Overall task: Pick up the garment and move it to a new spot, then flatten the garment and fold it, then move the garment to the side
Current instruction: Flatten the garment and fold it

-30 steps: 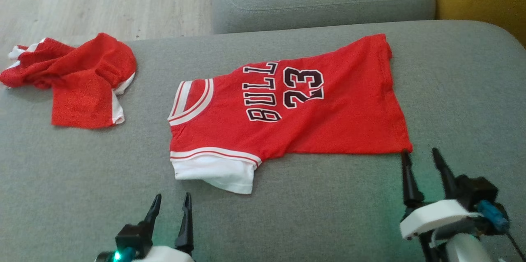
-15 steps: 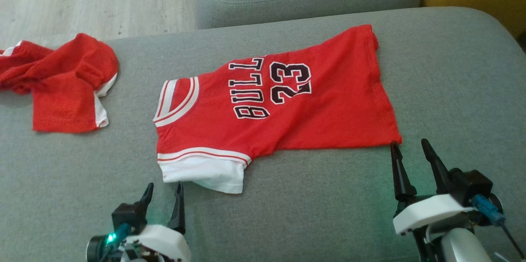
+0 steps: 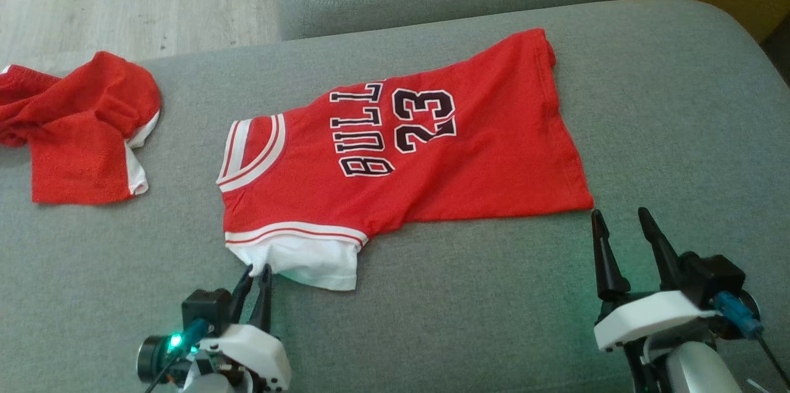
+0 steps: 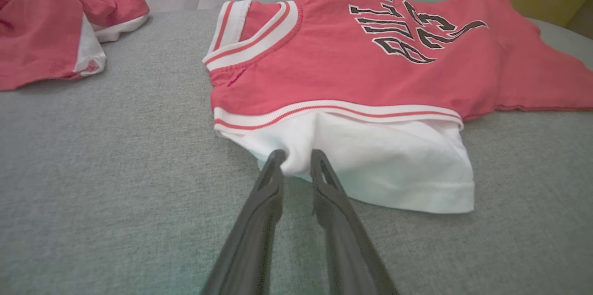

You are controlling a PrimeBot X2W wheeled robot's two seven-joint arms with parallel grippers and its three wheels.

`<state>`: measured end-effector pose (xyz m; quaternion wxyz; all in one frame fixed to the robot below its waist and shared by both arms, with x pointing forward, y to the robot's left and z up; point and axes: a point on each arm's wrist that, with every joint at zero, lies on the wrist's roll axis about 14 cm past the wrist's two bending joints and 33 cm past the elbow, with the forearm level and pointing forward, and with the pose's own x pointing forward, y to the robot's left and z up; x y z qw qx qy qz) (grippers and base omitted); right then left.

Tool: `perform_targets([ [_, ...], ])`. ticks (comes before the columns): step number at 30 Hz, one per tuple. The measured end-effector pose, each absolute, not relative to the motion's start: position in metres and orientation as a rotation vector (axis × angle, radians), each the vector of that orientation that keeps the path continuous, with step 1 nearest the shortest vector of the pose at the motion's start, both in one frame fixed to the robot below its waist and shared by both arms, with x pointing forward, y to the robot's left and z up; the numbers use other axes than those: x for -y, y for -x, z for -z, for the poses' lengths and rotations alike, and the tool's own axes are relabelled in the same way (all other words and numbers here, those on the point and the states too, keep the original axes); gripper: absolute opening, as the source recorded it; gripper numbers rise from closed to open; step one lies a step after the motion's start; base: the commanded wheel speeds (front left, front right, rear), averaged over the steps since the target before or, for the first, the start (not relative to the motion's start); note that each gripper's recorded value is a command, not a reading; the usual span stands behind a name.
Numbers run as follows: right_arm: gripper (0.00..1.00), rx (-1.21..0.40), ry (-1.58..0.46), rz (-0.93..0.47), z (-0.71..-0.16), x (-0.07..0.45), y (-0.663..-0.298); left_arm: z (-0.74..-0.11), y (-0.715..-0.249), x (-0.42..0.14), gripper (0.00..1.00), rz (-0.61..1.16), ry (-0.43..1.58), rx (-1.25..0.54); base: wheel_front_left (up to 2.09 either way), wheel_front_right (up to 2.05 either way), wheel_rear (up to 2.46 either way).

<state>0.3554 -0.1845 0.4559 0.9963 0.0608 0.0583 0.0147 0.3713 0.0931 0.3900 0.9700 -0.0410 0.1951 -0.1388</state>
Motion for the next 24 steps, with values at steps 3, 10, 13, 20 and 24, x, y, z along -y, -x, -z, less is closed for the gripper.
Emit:
perform_targets([
  [3, 1.00, -0.118, -0.122, -0.026, -0.455, 0.186, -0.356, -0.387, -0.370, -0.092, 0.00, 0.281, 0.081, -0.404, 0.00, 0.00, 0.00],
  [10, 1.00, -0.111, -0.122, -0.030, -0.457, 0.185, -0.359, -0.401, -0.371, -0.093, 0.00, 0.285, 0.101, -0.355, 0.00, 0.00, 0.00],
  [13, 1.00, -0.110, -0.123, -0.039, -0.458, 0.182, -0.360, -0.416, -0.371, -0.092, 0.00, 0.289, 0.129, -0.308, 0.00, 0.00, 0.00],
  [20, 1.00, -0.108, -0.122, -0.059, -0.458, 0.175, -0.364, -0.409, -0.331, -0.106, 0.00, 0.271, 0.164, -0.421, 0.00, 0.00, 0.00],
  [24, 1.00, -0.119, -0.123, -0.060, -0.455, 0.175, -0.364, -0.408, -0.316, -0.104, 0.00, 0.273, 0.196, -0.482, 0.00, 0.00, 0.00],
])
